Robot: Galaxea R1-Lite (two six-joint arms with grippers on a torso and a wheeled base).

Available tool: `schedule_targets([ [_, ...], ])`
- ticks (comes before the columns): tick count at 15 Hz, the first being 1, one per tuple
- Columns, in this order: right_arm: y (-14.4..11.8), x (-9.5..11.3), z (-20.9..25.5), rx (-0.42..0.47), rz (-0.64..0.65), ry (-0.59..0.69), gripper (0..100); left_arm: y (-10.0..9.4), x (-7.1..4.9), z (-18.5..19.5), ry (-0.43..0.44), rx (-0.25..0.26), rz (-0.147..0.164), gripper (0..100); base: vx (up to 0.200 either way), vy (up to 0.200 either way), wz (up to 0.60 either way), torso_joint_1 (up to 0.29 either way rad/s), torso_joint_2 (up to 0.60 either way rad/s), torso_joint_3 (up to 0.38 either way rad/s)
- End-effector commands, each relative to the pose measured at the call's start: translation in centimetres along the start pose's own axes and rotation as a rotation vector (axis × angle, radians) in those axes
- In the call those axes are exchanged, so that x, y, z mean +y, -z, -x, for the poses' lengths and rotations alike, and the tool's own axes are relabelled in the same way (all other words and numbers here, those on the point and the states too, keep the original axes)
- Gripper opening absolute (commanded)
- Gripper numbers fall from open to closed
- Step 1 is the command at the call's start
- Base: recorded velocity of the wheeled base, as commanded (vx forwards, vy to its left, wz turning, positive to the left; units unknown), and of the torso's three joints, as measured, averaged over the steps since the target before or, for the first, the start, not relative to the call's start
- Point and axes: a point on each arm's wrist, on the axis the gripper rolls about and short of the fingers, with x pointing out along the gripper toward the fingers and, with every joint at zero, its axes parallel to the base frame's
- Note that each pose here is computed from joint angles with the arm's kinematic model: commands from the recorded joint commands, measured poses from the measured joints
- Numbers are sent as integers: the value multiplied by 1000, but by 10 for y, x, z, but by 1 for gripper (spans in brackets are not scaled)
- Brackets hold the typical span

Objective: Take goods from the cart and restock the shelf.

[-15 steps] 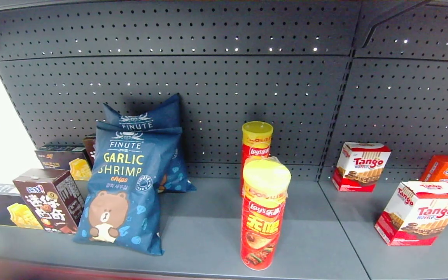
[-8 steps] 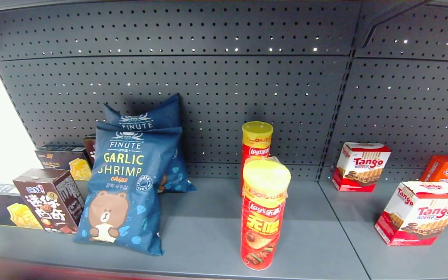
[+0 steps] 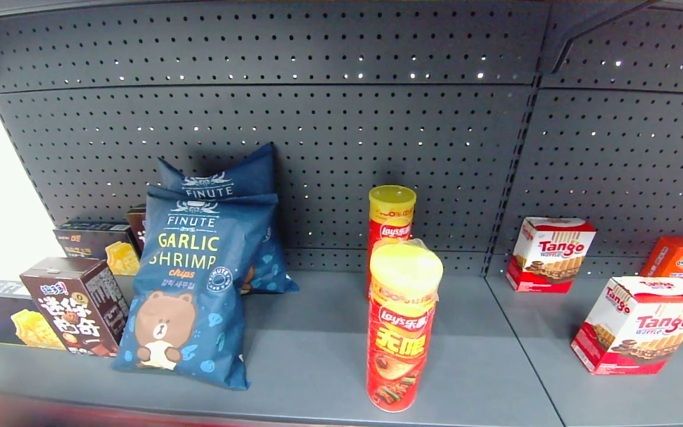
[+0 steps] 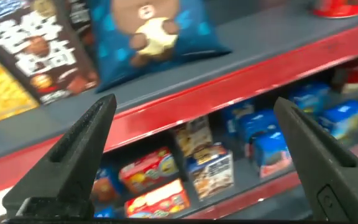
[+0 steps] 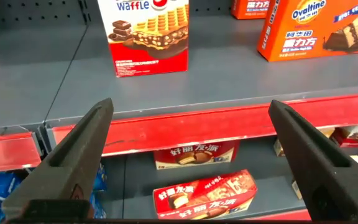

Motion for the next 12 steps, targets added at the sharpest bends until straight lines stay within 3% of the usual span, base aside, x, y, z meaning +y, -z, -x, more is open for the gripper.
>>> schedule_targets([
  [1, 0, 0, 0, 6, 0, -2, 100, 0, 3, 2, 134, -37, 7, 100, 0, 0, 0, 0, 0, 0],
  [2, 0, 0, 0, 6, 0, 0, 100, 3, 4, 6, 175, -78, 9, 100, 0, 0, 0, 0, 0, 0],
  [3, 0, 0, 0, 6, 0, -2, 100, 3, -1, 6, 103, -63, 52, 100, 0, 0, 0, 0, 0, 0],
  [5, 0, 0, 0, 6, 0, 0, 100, 1, -11, 5, 136, -62, 106, 100, 0, 0, 0, 0, 0, 0],
  [8, 0, 0, 0, 6, 0, -2, 100, 1, -9, 3, 66, -37, 111, 100, 0, 0, 0, 0, 0, 0],
  [9, 0, 0, 0, 6, 0, 0, 100, -1, -8, -4, 9, 42, 121, 100, 0, 0, 0, 0, 0, 0],
  [11, 0, 0, 0, 6, 0, 0, 100, -2, -11, -7, -127, 48, 146, 100, 0, 0, 0, 0, 0, 0],
  [12, 0, 0, 0, 6, 0, -2, 100, -2, -14, -6, -134, 22, 147, 100, 0, 0, 0, 0, 0, 0],
])
